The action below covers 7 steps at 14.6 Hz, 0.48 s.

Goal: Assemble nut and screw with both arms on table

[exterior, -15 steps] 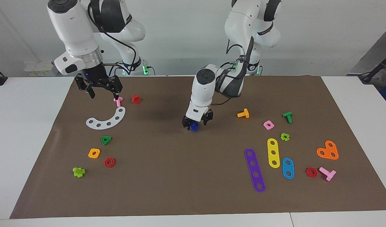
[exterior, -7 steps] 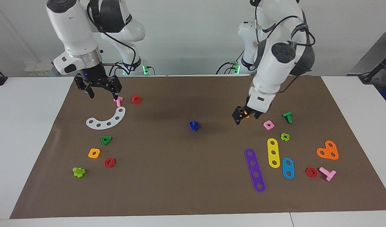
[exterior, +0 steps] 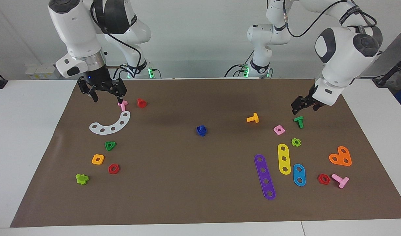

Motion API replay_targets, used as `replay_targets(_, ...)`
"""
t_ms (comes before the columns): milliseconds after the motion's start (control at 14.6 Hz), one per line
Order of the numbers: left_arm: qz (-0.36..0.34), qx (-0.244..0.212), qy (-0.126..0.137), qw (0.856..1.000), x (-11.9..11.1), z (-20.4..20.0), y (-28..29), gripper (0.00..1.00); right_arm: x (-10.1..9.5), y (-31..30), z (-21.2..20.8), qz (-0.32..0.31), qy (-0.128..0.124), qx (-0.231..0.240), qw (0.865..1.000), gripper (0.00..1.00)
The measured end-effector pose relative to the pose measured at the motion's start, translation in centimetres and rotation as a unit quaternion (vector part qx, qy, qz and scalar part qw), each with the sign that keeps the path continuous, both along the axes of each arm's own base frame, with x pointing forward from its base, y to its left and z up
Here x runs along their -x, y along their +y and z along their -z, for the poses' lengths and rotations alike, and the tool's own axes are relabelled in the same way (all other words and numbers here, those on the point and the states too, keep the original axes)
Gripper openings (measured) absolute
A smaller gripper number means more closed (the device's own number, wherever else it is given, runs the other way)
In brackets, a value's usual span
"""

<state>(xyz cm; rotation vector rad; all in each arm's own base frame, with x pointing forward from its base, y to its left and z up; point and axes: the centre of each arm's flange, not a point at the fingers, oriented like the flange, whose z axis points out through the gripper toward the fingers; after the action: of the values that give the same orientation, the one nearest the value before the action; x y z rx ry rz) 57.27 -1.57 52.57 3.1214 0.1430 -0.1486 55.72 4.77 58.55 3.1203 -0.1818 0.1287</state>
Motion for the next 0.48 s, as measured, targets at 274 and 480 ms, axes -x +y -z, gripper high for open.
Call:
replay_targets(274,0.001,0.006,-0.027,1.000,3.0,-3.5,1.3,1.00,0.2,0.5,-0.3,-0.004,0.003,0.000,1.000,1.00)
replay_targets(480,0.004,0.007,-0.057,0.998,3.3,-6.4,1.1,1.00,0.8,0.6,-1.2,-0.005,0.018,0.002,1.000,1.00)
